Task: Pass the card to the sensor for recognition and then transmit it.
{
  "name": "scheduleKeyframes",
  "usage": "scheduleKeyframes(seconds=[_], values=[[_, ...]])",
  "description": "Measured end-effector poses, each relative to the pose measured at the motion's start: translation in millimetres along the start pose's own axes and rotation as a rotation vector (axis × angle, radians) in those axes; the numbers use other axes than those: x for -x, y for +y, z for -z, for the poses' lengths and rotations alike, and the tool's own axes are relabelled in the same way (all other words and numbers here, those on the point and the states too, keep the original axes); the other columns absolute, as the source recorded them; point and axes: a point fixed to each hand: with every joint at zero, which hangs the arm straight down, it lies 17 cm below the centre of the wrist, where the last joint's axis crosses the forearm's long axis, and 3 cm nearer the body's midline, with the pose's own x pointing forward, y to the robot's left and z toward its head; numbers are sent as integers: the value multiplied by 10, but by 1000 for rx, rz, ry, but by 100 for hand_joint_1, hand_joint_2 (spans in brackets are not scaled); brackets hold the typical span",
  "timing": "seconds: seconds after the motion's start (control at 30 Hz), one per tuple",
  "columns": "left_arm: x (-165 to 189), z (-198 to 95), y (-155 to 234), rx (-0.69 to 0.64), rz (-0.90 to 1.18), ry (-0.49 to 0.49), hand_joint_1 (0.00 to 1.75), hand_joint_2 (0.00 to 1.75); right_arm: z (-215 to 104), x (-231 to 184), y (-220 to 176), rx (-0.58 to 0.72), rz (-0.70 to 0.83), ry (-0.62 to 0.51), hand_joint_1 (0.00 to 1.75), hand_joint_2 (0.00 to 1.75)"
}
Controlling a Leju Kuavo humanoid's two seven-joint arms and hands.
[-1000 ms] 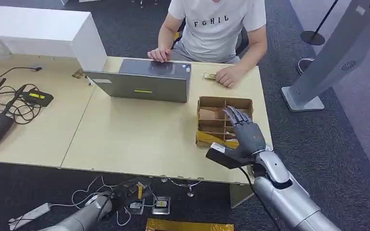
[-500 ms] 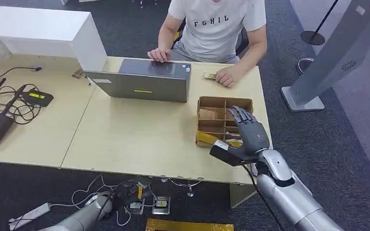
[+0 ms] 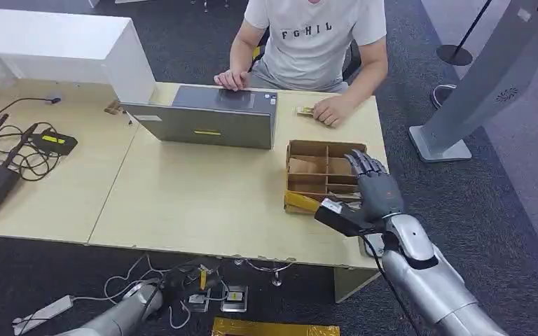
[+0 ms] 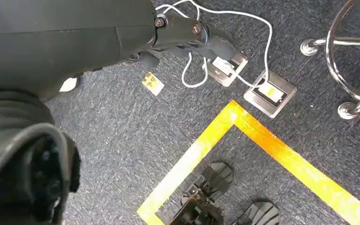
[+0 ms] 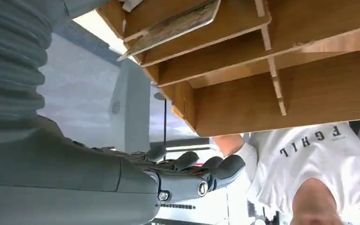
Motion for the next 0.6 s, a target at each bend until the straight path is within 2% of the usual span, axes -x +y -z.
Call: scheduleKeyframes(seconds=[0.6], values=[[15, -5, 15, 1, -8, 1, 0, 0, -9, 94, 34, -26, -28, 18, 0, 175]])
